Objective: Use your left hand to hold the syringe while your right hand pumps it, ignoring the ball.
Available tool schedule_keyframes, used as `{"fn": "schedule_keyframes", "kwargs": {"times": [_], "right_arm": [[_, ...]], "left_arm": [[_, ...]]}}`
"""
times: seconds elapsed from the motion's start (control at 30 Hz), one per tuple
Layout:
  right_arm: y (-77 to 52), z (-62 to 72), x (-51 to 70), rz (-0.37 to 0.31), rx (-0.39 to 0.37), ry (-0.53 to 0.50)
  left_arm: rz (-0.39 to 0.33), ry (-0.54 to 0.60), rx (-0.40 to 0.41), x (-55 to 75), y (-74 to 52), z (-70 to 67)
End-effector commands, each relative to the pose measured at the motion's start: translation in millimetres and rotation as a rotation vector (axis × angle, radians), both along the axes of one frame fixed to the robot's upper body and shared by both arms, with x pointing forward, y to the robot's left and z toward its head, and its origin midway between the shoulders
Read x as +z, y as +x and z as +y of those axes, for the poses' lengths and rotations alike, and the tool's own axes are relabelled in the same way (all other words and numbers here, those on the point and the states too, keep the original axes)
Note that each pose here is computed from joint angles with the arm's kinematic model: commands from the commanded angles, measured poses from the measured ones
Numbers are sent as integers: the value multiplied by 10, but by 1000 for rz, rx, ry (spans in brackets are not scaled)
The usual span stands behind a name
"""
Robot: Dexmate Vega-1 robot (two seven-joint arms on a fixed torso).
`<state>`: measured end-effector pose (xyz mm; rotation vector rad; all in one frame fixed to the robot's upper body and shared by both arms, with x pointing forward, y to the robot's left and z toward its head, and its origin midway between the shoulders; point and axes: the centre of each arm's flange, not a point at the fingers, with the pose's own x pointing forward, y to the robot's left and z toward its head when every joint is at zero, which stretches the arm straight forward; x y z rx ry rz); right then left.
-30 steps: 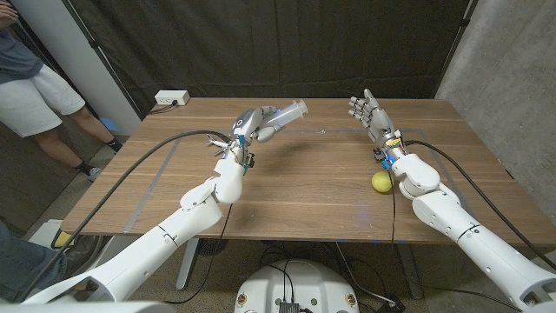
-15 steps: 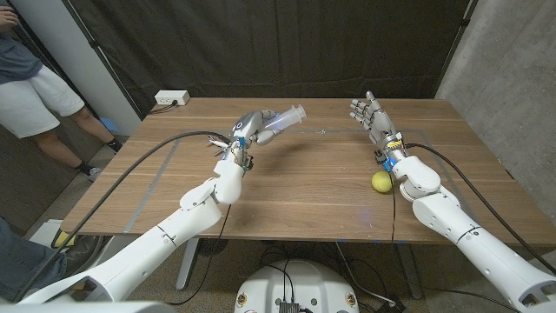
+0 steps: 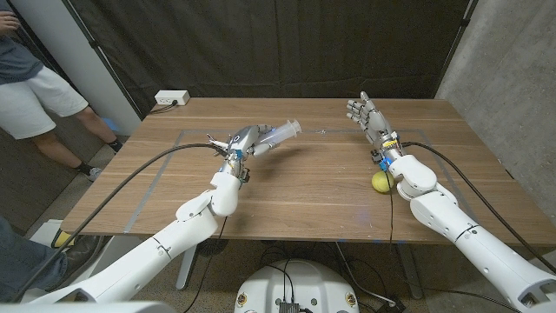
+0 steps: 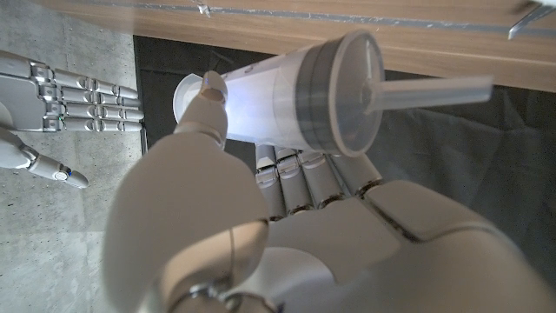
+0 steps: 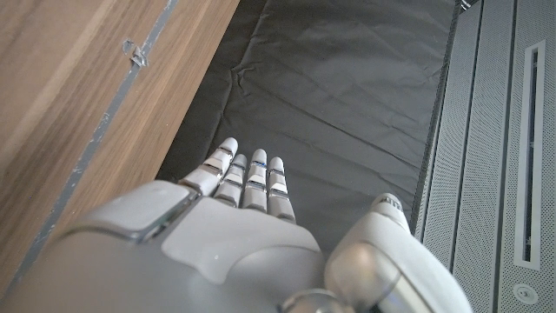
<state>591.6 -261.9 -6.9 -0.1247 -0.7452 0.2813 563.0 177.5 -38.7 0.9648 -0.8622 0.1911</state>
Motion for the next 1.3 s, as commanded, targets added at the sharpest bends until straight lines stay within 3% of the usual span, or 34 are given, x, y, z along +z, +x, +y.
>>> {"fn": "schedule_keyframes", "kwargs": {"times": [0.03, 0.8, 1.3], "right_arm": [[57, 18, -48, 17, 3, 4], [38, -15, -96, 45, -1, -23], [19, -2, -127, 62, -1, -30]], "left_arm": [[30, -67, 20, -232, 19, 50], [90, 26, 66, -433, 57, -39], [129, 70, 80, -494, 70, -62]]}}
